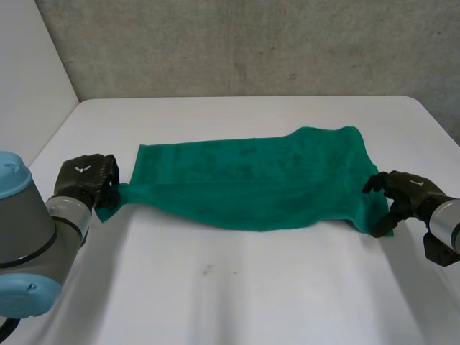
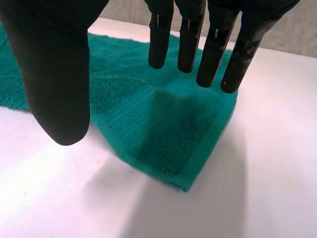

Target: Fold the towel.

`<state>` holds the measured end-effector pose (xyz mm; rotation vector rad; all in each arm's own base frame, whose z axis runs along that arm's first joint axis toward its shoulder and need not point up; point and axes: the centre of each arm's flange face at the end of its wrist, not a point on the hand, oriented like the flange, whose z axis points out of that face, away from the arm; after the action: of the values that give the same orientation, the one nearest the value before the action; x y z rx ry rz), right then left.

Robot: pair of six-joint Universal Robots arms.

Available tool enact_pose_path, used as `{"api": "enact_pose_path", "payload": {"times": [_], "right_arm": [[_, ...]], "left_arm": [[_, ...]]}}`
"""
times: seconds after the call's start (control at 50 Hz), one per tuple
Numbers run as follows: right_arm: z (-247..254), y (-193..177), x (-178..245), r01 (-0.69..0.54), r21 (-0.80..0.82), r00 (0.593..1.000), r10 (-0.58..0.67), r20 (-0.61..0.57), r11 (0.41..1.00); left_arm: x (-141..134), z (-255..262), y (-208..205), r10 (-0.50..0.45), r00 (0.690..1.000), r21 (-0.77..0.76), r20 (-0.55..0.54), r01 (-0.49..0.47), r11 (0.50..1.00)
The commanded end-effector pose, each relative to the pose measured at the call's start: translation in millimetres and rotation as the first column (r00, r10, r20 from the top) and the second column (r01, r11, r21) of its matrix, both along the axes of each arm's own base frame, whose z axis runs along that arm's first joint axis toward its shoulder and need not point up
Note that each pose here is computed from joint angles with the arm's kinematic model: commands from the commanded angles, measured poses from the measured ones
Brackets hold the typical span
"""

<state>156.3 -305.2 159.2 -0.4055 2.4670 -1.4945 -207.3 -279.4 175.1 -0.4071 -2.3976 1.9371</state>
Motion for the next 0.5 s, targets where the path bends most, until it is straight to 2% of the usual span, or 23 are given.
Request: {"api": "enact_pose_path", "payload": {"times": [0.02, 0.12, 0.22, 0.5], "right_arm": [[-23, -10, 4, -0.056, 0.014, 0.997, 0.056, -0.057, 0.998], [-32, -15, 0, -0.098, -0.004, 0.978, 0.096, -0.184, 0.995], [-30, -19, 0, -0.133, -0.036, 0.963, 0.121, -0.241, 0.99], [-36, -24, 1, -0.135, -0.021, 0.963, 0.127, -0.239, 0.991]], "left_arm": [[6, 1, -7, 0.023, 1.0, -0.011, -0.003, -0.023, 1.0], [13, 3, -14, 0.05, 0.999, -0.021, -0.005, -0.05, 0.999], [17, 4, -18, 0.064, 0.998, -0.026, -0.007, -0.064, 0.998], [16, 2, -19, 0.062, 0.998, -0.023, -0.004, -0.062, 0.998]]}}
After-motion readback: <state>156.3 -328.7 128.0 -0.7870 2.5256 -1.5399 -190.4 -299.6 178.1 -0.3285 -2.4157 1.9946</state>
